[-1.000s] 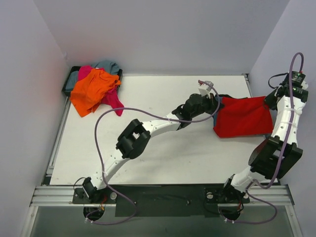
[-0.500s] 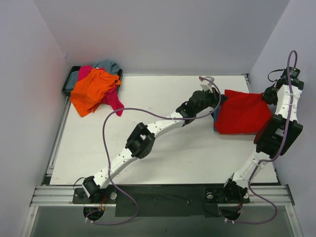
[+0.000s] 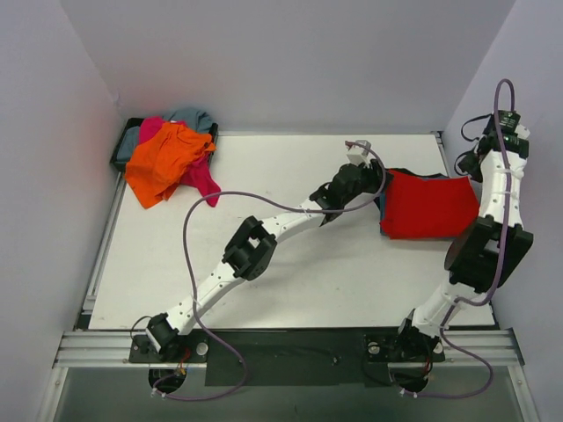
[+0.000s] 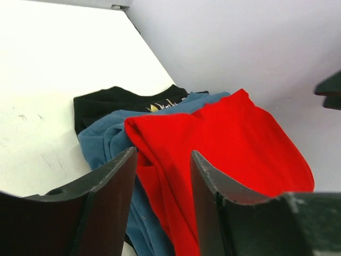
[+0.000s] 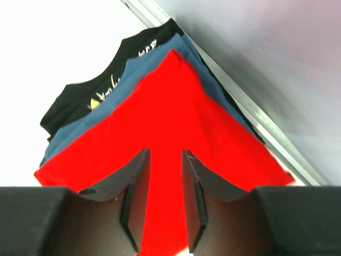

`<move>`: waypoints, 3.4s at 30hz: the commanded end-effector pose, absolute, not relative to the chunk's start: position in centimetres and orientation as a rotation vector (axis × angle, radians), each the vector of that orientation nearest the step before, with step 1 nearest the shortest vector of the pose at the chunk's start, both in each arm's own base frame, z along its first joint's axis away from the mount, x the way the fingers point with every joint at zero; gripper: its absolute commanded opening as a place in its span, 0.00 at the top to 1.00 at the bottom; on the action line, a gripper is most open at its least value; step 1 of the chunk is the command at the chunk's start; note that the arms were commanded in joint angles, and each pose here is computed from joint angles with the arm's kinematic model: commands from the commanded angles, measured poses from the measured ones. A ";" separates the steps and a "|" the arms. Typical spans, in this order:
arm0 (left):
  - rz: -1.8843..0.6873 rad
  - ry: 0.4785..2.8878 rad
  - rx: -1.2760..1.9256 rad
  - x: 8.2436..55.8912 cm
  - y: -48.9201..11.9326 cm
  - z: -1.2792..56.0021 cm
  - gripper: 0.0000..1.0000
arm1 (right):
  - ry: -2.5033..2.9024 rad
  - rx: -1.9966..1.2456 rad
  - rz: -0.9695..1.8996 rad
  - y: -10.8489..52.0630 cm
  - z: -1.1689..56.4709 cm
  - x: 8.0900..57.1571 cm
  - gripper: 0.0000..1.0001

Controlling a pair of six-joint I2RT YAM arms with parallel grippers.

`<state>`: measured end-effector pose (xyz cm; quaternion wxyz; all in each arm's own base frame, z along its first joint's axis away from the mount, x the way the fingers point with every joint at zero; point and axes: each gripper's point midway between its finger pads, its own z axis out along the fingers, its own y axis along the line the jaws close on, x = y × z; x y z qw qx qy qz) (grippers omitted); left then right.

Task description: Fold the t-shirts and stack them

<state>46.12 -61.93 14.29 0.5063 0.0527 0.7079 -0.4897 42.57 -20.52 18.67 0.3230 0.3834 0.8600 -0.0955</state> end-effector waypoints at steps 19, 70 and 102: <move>-1.287 1.714 0.088 44.2 -63.9 15.6 1.00 | 2.266 1.466 -0.614 -23.2 10.5 31.7 1.00; -1.245 2.058 0.355 33.2 -55.9 14.8 1.00 | 2.172 0.920 -0.159 -14.1 20.8 41.5 0.73; -0.464 1.767 0.074 26.8 -16.9 15.5 0.22 | 2.166 0.308 0.391 8.3 11.5 28.8 0.00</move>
